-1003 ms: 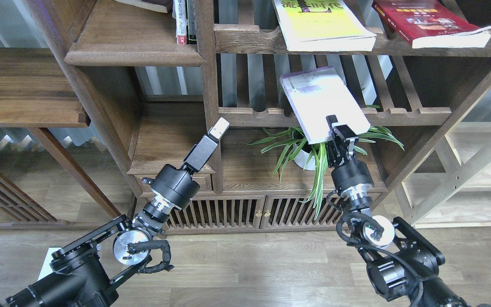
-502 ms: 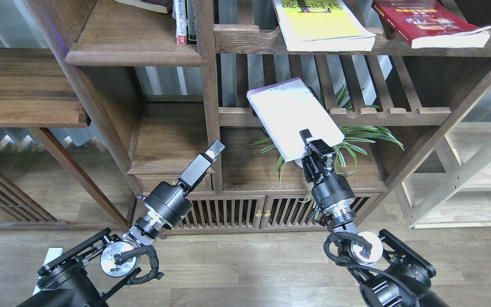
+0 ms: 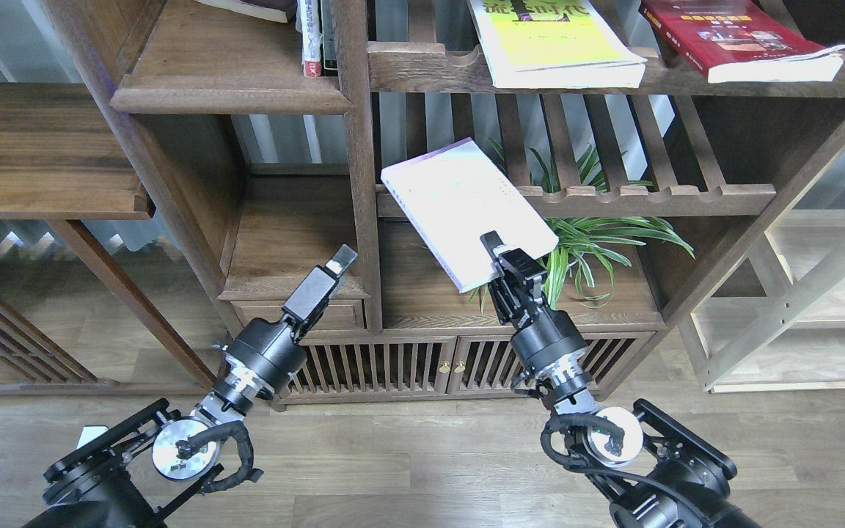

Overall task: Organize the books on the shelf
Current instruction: 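Pull the white book off the shelf toward the left gripper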

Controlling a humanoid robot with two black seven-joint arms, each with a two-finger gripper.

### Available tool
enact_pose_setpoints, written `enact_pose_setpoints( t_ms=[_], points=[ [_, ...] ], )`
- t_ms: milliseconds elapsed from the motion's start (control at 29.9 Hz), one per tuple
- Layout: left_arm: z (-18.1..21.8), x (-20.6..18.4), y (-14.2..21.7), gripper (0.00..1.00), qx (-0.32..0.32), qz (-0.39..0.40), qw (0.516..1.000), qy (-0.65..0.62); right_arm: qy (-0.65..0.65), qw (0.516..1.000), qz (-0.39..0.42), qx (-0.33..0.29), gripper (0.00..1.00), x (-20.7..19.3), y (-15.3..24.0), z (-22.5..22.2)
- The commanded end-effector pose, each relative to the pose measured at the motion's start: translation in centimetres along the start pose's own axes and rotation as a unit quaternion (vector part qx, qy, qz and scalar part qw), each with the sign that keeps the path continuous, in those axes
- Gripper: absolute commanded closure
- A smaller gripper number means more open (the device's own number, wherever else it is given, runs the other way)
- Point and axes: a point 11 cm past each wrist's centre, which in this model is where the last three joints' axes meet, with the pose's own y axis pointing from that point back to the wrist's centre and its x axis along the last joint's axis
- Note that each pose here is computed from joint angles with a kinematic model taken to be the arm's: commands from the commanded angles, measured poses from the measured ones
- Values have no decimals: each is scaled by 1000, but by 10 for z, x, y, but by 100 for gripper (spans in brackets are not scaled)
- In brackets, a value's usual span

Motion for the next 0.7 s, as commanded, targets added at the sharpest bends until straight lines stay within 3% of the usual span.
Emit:
enact_pose_setpoints(
  t_ms=[0,669],
  points=[
    [4,0,1,1,-3,1,1000,-3,-1,1000,1,-18,96,1,1,11],
    [-2,0,2,3,8,0,1000,-2,-12,995,0,-94,95,2,5,61]
  ],
)
